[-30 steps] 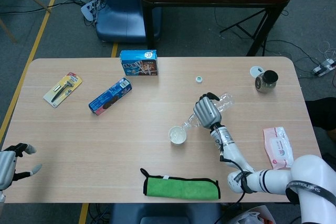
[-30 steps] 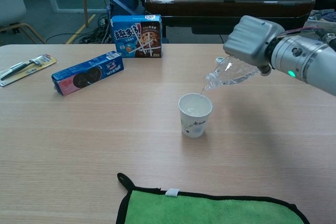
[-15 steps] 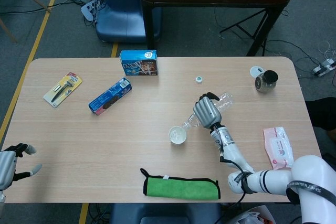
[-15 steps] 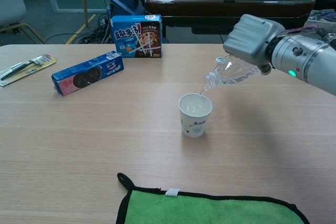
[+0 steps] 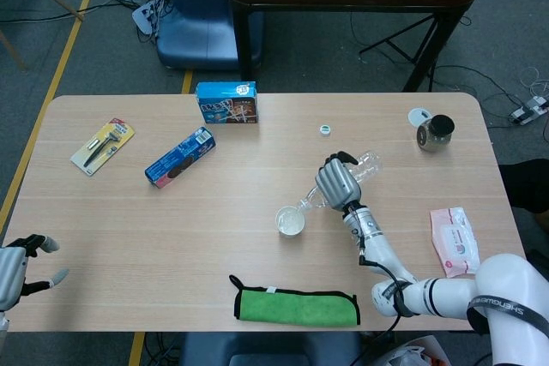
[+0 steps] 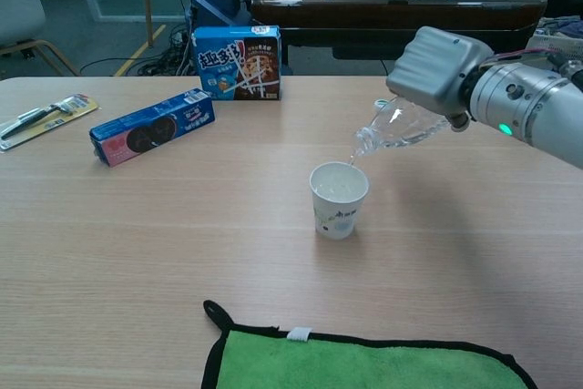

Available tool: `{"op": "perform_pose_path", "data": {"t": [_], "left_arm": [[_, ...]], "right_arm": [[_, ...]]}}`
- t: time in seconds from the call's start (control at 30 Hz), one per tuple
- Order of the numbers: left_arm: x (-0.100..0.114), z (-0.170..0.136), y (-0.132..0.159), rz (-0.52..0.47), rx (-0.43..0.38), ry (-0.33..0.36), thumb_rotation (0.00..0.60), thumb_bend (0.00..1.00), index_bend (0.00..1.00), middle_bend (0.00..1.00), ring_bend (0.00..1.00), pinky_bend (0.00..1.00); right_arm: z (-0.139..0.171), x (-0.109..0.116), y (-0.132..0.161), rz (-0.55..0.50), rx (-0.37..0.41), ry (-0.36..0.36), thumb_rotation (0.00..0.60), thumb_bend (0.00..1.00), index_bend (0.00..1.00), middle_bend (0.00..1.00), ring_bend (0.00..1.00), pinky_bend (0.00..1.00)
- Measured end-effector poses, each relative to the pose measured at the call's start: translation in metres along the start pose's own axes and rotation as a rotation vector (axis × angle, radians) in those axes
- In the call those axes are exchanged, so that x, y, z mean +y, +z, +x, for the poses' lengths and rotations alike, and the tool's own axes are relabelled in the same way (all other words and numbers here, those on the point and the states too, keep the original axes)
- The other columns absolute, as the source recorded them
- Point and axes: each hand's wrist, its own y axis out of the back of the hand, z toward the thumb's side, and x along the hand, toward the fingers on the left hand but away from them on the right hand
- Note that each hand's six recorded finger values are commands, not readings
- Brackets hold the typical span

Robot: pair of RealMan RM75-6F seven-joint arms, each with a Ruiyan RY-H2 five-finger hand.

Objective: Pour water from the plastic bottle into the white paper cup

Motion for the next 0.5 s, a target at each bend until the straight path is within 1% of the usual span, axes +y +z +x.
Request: {"op": "perform_pose_path", "data": {"t": [0.5], "left_arm": [[0.0002, 0.0001, 0.0005, -0.001, -0.003, 0.001, 0.6, 0.1, 0.5, 0.5, 0.51, 0.75]], "right_arm": [[0.0003, 0.0011, 0.0016, 0.009, 0.002, -0.001, 0.6, 0.17, 0.59, 0.63, 0.52, 0.57]]}}
